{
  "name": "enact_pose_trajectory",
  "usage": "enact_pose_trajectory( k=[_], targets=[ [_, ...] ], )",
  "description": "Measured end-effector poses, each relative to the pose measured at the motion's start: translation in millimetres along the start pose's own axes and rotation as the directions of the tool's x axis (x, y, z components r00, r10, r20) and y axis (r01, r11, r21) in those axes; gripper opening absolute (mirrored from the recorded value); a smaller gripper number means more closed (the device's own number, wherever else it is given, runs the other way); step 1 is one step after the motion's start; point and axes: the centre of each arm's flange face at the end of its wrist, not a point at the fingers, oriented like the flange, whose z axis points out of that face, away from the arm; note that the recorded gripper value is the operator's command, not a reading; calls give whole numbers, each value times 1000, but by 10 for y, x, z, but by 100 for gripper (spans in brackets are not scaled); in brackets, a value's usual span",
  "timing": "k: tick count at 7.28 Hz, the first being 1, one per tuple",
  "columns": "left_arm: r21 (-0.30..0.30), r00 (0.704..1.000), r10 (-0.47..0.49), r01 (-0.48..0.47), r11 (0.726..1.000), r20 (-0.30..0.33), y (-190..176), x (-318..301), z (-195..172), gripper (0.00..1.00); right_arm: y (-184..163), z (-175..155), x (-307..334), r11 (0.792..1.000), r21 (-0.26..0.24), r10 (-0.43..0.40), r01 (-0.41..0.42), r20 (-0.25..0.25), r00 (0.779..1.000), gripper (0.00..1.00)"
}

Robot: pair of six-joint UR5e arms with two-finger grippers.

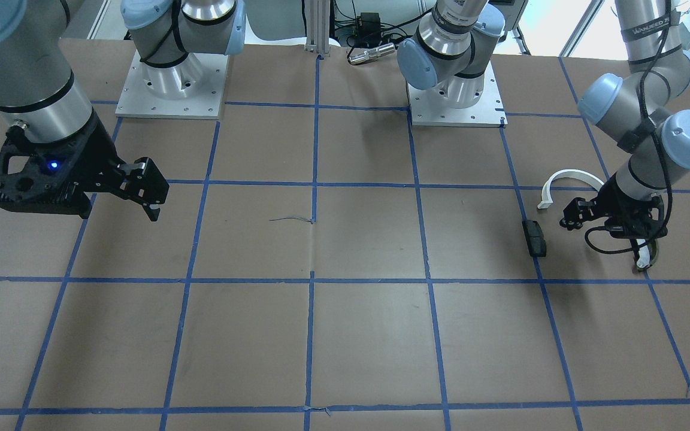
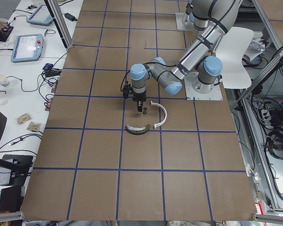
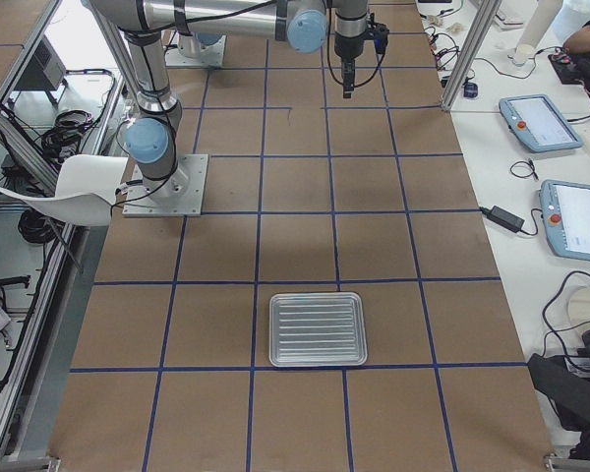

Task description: Place bearing gear from tray to pile

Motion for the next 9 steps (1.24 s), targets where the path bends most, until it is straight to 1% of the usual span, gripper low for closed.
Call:
enact_pose_trajectory(
  k=[1, 2, 4, 5, 6, 7, 8, 9],
  targets=[
    [13, 1000, 17, -17, 1000, 7, -220, 260, -283, 85, 0, 1, 0, 1000, 0, 0, 0, 0, 1000, 100],
    [28, 1000, 10, -10, 1000, 11, -426, 634, -565, 87, -2, 5, 1, 1000, -1, -1, 1, -1, 1000, 100],
    [49, 997, -75, 75, 996, 1, -660, 1645, -1271, 92, -4, 15, 1, 1000, -3, -2, 2, -1, 1000, 100],
    [62, 993, -113, 114, 992, -18, -711, 2141, -1649, 96, -3, 21, 2, 1000, -4, -2, 2, -1, 1000, 100],
    [73, 992, -117, 119, 990, -40, -686, 2545, -2034, 96, -1, 32, 2, 1000, -6, -3, 3, -1, 1000, 100],
    [72, 993, -102, 106, 992, -56, -565, 2792, -2424, 96, 0, 40, 3, 1000, -8, -4, 4, -2, 1000, 100],
    [75, 993, -93, 98, 992, -67, -394, 2876, -2736, 96, 2, 41, 3, 1000, -9, -5, 5, -3, 1000, 100],
    [85, 993, -90, 97, 992, -81, -227, 2897, -2943, 96, 4, 45, 4, 1000, -9, -6, 6, -3, 1000, 100]
  ],
)
